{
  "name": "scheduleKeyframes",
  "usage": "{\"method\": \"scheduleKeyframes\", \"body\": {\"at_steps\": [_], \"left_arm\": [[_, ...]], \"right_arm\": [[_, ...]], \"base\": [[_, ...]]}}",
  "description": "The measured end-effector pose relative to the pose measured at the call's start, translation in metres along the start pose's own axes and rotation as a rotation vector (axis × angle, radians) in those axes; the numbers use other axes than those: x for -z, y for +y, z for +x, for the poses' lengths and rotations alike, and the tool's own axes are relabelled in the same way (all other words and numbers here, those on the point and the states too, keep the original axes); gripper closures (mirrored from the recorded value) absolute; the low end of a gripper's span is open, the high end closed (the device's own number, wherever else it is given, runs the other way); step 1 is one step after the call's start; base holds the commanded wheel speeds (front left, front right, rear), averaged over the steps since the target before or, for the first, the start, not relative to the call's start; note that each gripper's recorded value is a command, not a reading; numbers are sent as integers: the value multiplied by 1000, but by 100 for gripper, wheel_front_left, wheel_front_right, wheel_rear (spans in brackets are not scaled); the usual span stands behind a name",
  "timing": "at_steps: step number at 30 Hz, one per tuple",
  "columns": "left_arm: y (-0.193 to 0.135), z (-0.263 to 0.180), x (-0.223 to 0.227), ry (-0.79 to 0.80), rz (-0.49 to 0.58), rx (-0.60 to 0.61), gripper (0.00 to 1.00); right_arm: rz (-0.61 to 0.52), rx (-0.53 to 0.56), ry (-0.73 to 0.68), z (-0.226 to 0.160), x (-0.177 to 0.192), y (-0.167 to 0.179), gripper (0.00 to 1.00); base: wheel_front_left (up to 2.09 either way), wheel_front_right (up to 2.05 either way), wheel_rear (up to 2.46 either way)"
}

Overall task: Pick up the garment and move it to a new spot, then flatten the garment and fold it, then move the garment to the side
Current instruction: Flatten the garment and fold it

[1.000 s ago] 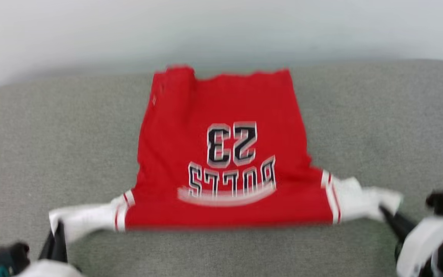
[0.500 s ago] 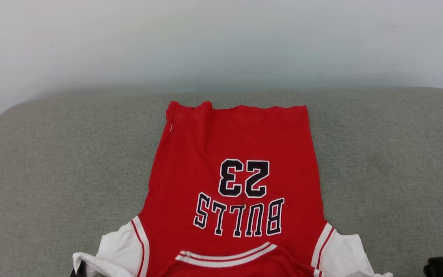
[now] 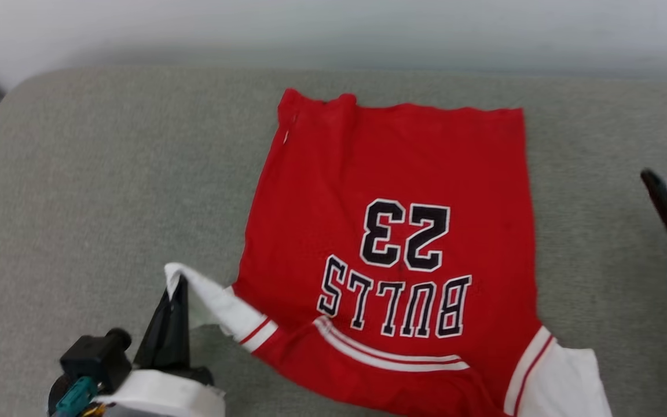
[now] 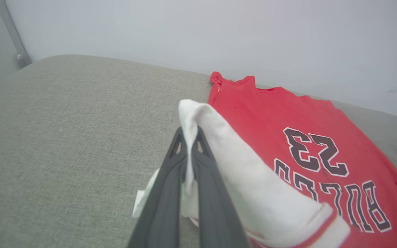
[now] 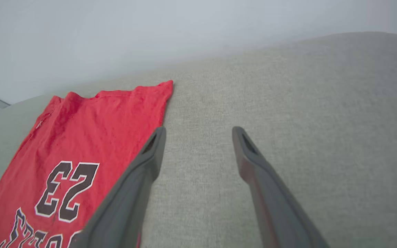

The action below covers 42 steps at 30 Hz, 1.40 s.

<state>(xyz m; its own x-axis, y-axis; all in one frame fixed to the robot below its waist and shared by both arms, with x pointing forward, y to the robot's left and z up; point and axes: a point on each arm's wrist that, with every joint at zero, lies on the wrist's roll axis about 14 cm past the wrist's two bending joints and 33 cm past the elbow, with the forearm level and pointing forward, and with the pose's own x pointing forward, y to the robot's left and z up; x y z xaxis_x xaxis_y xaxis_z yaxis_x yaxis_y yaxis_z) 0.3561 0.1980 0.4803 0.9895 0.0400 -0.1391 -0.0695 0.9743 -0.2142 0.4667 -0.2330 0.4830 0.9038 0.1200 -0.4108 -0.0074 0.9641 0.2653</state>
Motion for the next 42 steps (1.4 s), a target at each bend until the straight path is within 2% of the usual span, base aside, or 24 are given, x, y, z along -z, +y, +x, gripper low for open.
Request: {"method": "scheduleKeyframes", "body": {"at_steps": [6, 11, 16, 20, 24, 25, 26, 27, 36, 38, 40, 41, 42], "left_arm": [[-10, 21, -1, -30, -7, 13, 100], [-8, 30, 3, -35, -2, -1, 100], [-7, 37, 10, -26, -13, -9, 100], [-1, 44, 20, -6, -6, -28, 100], [5, 46, 29, 15, -2, -45, 100], [6, 47, 29, 16, -1, -46, 100], [7, 48, 30, 17, 0, -46, 100], [8, 48, 31, 19, 1, -47, 100], [15, 42, 28, 12, 2, -58, 100], [18, 37, 28, 15, 4, -65, 100], [23, 28, 28, 20, 4, -78, 100], [23, 28, 28, 20, 4, -78, 100], [30, 22, 27, 22, 8, -92, 100]], "right_arm": [[-40, -59, 197, 79, -6, 28, 0], [-80, -89, 403, 128, 11, 53, 0], [-134, -100, 528, 161, 31, 70, 0], [-131, -98, 667, 176, 70, 73, 0], [-104, -101, 743, 184, 86, 75, 0], [-99, -102, 752, 185, 88, 75, 18], [-95, -103, 759, 185, 89, 76, 73], [-97, -103, 761, 185, 89, 76, 100], [-164, -122, 705, 176, 69, 86, 100], [-202, -114, 670, 170, 57, 84, 100], [-247, -109, 581, 160, 26, 82, 100], [-247, -109, 581, 160, 26, 82, 100], [-282, -95, 542, 147, 12, 75, 100]], "base": [[0, 0, 0], [0, 0, 0], [0, 0, 0], [0, 0, 0], [0, 0, 0], [0, 0, 0], [0, 0, 0], [0, 0, 0], [0, 0, 0], [0, 0, 0], [0, 0, 0], [0, 0, 0], [0, 0, 0]]}}
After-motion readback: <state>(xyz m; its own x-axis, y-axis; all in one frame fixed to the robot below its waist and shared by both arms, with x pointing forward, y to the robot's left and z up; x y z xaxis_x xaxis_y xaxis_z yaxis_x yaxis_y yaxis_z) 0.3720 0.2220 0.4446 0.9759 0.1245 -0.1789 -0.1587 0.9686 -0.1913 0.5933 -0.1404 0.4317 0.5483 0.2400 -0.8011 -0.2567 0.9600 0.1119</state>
